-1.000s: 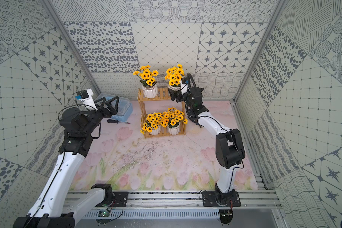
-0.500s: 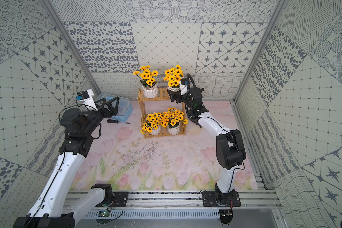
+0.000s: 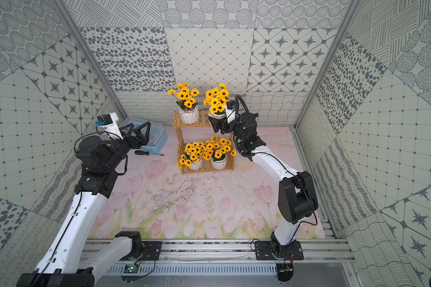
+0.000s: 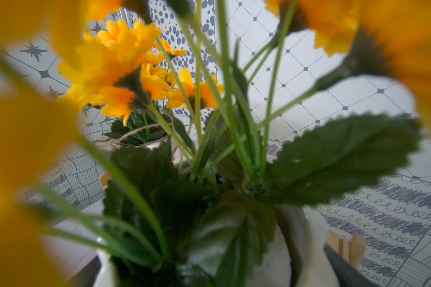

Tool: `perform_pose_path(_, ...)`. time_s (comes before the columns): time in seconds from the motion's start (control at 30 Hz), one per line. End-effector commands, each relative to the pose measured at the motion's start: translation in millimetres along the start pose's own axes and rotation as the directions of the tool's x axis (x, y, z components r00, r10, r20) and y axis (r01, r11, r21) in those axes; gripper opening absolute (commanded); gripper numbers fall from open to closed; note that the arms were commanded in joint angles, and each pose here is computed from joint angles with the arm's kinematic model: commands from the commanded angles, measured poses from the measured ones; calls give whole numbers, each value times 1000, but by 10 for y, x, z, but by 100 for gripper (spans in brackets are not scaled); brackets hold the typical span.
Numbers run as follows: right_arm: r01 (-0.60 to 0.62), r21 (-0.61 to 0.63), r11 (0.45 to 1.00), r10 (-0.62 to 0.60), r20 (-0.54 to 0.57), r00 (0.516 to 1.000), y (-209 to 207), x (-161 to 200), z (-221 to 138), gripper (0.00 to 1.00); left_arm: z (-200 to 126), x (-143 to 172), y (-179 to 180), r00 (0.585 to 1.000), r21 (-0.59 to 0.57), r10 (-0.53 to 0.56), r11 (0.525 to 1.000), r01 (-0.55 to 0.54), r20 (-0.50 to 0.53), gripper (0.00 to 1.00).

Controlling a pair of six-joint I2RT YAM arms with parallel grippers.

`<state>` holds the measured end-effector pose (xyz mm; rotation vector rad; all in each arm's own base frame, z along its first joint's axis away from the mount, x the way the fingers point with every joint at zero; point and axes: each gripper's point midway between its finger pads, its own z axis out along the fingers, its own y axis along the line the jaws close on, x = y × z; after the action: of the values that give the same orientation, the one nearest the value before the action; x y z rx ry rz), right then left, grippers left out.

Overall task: Take the sunflower pots off the shelves
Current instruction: Pick up the sunflower pot from the shelf, then place the sunflower pot at the center of the board.

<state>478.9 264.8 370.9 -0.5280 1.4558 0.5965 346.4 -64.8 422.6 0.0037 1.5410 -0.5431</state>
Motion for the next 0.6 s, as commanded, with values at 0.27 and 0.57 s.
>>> perform_pose_path(0.27, 76, -34, 997, -69, 167, 984, 358, -677, -423, 0, -6, -80, -72, 999, 37, 29, 999, -30, 31, 97)
perform_pose_path(0.57, 31, -65, 997, -25, 87, 996, 697, -444, -720, 0, 25, -67, -77, 999, 46, 36, 998, -37, 25, 97)
